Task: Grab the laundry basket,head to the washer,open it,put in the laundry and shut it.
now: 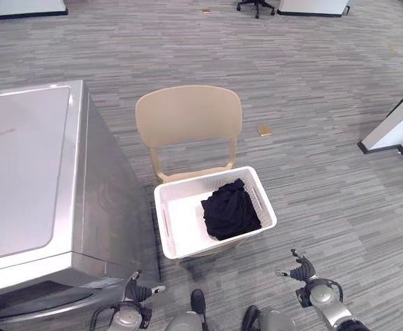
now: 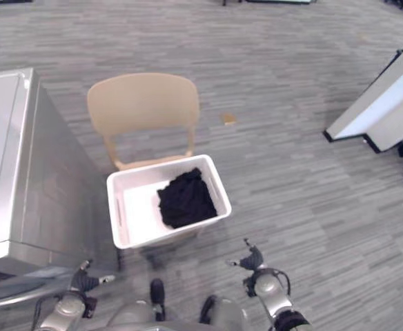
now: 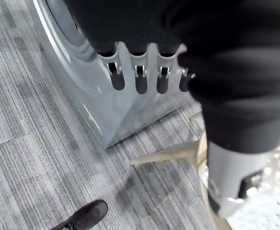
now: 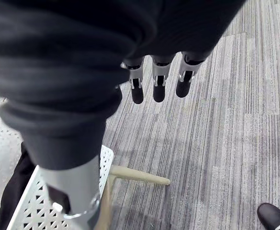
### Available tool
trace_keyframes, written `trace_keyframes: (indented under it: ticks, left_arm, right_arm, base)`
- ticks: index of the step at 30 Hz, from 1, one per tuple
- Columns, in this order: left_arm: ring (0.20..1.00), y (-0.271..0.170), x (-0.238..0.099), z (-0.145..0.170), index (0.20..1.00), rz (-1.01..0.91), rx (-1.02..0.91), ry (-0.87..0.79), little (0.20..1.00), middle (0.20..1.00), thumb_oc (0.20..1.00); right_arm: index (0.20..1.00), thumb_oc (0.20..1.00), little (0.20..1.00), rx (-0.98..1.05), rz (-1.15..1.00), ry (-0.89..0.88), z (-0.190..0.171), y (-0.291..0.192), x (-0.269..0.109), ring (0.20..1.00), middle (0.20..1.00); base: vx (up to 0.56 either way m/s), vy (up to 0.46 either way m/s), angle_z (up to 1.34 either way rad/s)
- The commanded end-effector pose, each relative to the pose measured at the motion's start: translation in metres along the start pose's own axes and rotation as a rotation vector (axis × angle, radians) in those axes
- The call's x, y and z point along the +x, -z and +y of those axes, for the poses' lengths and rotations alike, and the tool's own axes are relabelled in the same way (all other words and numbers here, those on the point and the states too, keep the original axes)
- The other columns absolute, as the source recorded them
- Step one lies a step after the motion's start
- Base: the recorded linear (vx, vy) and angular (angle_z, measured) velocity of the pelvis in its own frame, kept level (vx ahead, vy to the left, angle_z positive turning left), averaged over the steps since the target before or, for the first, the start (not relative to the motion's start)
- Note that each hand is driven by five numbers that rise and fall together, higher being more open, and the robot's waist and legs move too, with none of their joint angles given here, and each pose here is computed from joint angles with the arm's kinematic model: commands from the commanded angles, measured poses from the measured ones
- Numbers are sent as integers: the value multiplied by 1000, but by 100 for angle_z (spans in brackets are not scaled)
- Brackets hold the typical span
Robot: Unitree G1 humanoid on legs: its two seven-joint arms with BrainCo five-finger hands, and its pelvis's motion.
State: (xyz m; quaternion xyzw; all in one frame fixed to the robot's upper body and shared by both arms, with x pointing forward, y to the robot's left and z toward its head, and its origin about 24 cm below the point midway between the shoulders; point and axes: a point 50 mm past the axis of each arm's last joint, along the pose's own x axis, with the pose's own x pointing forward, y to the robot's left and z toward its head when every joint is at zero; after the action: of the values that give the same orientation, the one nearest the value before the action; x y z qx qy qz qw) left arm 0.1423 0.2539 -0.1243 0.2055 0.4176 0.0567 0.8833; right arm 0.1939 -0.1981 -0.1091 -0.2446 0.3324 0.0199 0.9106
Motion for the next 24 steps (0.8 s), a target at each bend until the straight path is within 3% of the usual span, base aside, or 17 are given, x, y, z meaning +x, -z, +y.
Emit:
trace_keyframes:
  ticks: [1,4,5,6,9,14,24]
  left_arm:
    - [1000,-17,5,-2,1000,-57,-42,-17,1000,1000,1000]
    - [1000,-17,5,-2,1000,-57,-42,-17,1000,1000,1000]
    - [1000,-20,5,-15,1000,-63,3,30,1000,1000,1000]
    - [1000,-4,-1,-18,1000,-28,9,36,1000,1000,1000]
    - [1000,0,-2,-18,1000,-21,20,33,1000,1000,1000]
    - [1000,-2,-1,-12,1000,-29,24,17,1000,1000,1000]
    - [1000,-7,0,-3,1000,-60,13,-3,1000,1000,1000]
  right_arm:
    - [1000,1000,1000,-43,-19,36,-16,2,-1,1000,1000]
    - [1000,1000,1000,-43,-19,36,-16,2,-1,1000,1000]
    - [1000,1000,1000,-209,-121,59,-33,-18,2,1000,1000]
    - [1000,1000,1000,-537,-562,85,-55,-112,-11,1000,1000]
    - [1000,1000,1000,-634,-610,67,-50,-124,-10,1000,1000]
    - [1000,1000,1000,-687,-621,100,-53,-135,-5,1000,1000]
    - [1000,1000,1000,-761,-564,192,-69,-151,14,1000,1000]
  base:
    - [0,0,-41]
    - [100,-120,-19]
    - [378,-579,9]
    - [395,-585,124]
    - [76,-98,188]
    - [56,-21,63]
    - [38,14,24]
